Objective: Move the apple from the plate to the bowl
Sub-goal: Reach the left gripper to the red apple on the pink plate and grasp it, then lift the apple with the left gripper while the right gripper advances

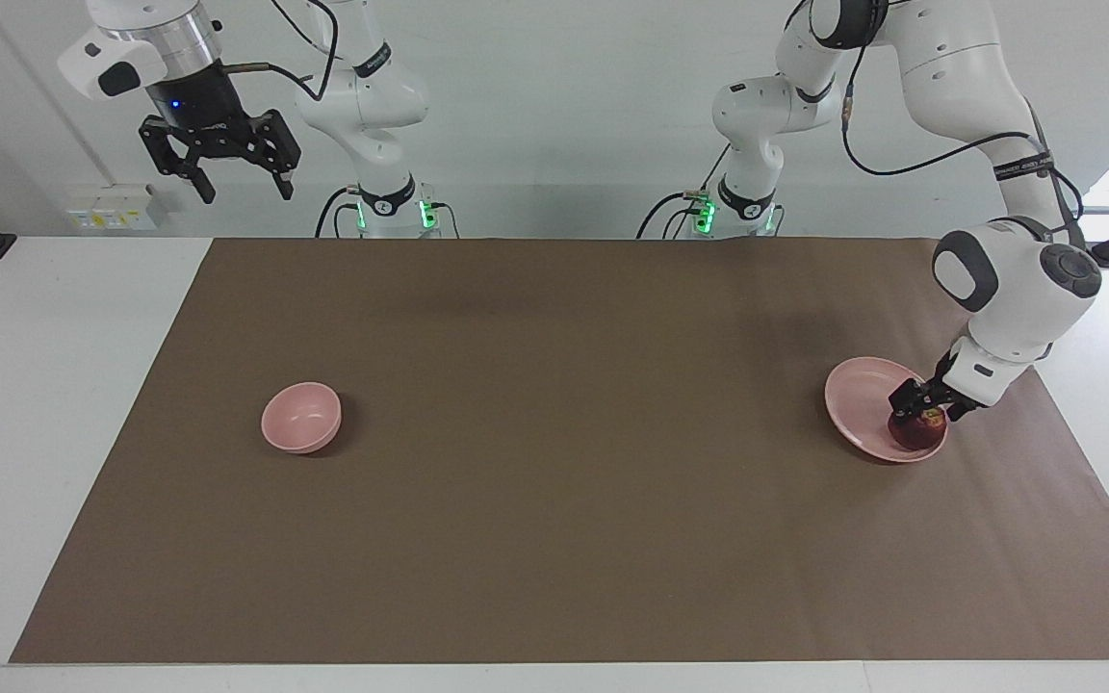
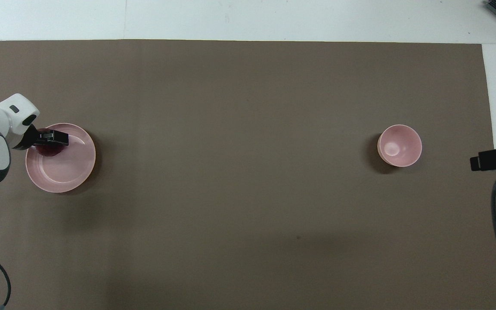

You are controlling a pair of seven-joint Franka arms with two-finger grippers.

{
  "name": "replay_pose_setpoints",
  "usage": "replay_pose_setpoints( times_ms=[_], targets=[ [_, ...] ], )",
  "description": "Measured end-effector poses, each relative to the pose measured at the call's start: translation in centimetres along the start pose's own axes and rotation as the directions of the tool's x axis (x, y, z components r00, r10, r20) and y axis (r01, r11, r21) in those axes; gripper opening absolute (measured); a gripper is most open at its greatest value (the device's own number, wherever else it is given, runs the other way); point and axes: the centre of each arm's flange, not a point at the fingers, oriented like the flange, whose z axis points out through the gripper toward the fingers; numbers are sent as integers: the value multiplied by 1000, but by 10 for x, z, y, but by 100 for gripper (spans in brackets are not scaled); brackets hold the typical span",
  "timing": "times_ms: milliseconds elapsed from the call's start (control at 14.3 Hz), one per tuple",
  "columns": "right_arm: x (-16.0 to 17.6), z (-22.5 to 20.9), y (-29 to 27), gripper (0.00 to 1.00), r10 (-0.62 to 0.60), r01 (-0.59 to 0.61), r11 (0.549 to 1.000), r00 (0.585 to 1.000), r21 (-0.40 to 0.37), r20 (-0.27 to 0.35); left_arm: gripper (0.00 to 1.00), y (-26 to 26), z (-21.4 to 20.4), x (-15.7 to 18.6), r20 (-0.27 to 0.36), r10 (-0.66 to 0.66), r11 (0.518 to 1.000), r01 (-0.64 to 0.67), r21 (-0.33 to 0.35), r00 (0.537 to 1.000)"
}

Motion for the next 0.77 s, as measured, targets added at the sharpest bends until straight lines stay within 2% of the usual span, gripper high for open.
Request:
replay_pose_setpoints(
  times_ms=[140,490,771],
  targets=[
    [0,0,0,100,0,0,1000,1000,0,0,79,-4,-2,0,-4,-7,1000,7,2,1000],
    [-1,1,0,100,0,0,1000,1000,0,2,79,-2,-5,1,10,-41,999,41,-1,999],
    [-1,7,4,100,8,-8,1000,1000,8,15,79,8,-36,11,59,-30,999,31,-11,998]
  ],
)
